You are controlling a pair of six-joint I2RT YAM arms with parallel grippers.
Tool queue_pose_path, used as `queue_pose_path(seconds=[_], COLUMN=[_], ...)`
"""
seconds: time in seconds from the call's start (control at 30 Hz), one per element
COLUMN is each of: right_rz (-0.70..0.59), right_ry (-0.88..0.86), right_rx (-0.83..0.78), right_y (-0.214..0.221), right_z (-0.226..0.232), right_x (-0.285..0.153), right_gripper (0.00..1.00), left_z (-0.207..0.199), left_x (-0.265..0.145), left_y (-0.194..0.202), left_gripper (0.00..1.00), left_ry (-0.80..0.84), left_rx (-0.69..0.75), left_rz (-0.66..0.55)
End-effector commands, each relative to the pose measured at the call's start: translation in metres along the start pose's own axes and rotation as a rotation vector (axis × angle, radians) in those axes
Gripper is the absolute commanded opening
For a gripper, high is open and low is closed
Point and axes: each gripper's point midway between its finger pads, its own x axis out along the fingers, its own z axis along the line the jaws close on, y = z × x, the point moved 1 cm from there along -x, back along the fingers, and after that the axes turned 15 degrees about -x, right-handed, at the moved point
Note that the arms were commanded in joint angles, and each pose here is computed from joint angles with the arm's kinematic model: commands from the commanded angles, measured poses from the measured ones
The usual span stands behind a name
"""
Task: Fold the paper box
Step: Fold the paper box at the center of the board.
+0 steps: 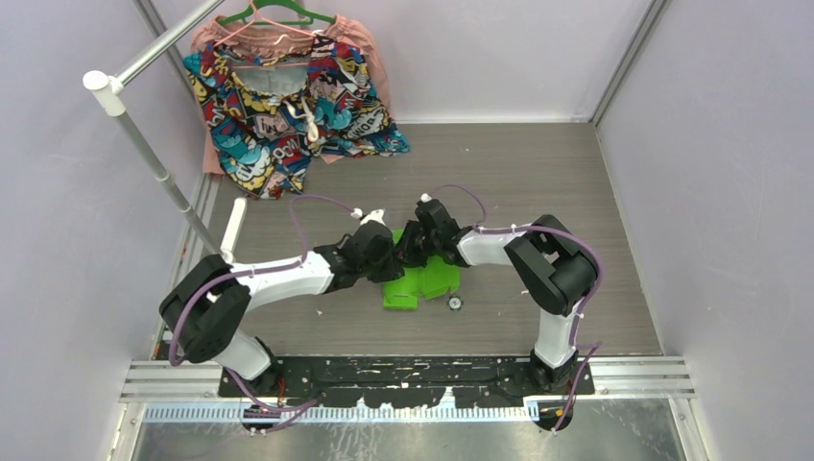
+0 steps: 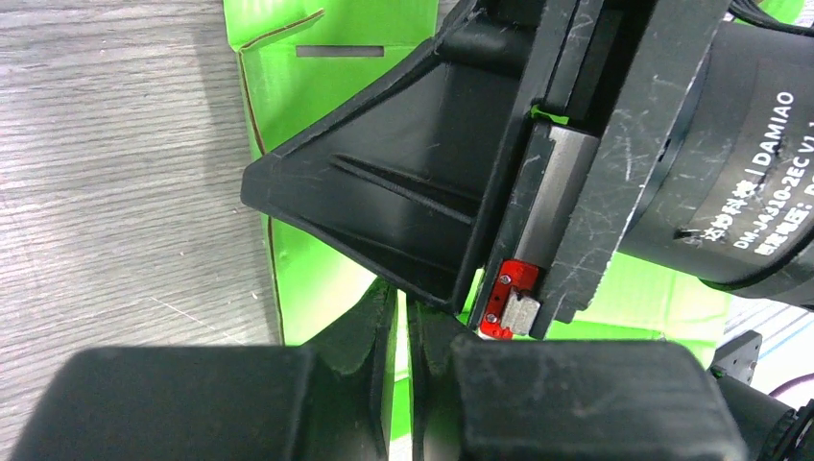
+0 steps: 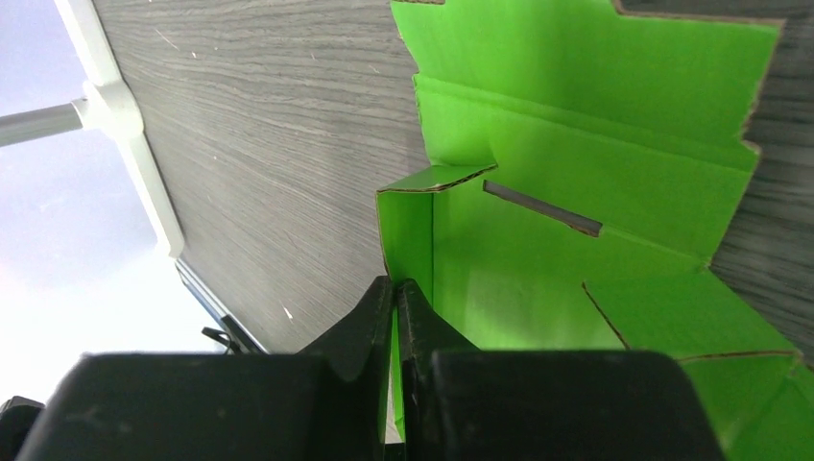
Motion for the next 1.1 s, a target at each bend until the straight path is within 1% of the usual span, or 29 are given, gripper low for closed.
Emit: queue_pose_path(seconds=[0.0,0.23,0.37,0.4,0.5,0.67,0.73,0.8,0.93,1.0,1.07], right_rz=[0.032,0.047,0.038,0.037,0.032,0.006,-0.006,-0.009,-0.017,-0.034,-0.047], right_ry=[0.049,0.075,0.063,0.062,0.052,0.026,0.036,0.074,0.189,0.279,0.33], right_rx=[-0.05,-0.103,-0.122,-0.126,-0.143,-0.171,-0.196,-0.255,-0.445,-0.526,-0.555], right_y=[0.003,-0.003,-0.008,-0.009,-0.013,-0.022,-0.024,-0.022,-0.001,0.008,0.017], right_z=[0.002,0.009,0.018,0.02,0.028,0.044,0.049,0.053,0.056,0.044,0.03], right_x=[-0.009,-0.023,-0.03,-0.032,-0.038,-0.054,-0.064,-0.075,-0.096,-0.105,-0.116], right_gripper=[0.11,0.2,0.31,0.32,0.4,0.45,0.46,0.46,0.46,0.46,0.45], left_z=[-0.029,-0.032,-0.026,-0.025,-0.018,-0.005,-0.002,0.002,0.009,0.014,0.018], left_x=[-0.019,-0.079,-0.098,-0.1,-0.099,-0.091,-0.089,-0.086,-0.079,-0.076,-0.074], left_y=[-0.017,-0.042,-0.052,-0.053,-0.052,-0.047,-0.047,-0.047,-0.045,-0.044,-0.046], left_gripper=[0.09,0.11,0.11,0.11,0.11,0.11,0.11,0.11,0.11,0.11,0.11], left_ry=[0.083,0.12,0.085,0.082,0.07,0.042,0.031,0.018,-0.015,-0.03,-0.051], left_rx=[0.012,0.021,0.042,0.042,0.036,0.031,0.031,0.035,0.046,0.045,0.046], left_rz=[-0.056,-0.173,-0.207,-0.209,-0.21,-0.199,-0.198,-0.194,-0.176,-0.172,-0.168])
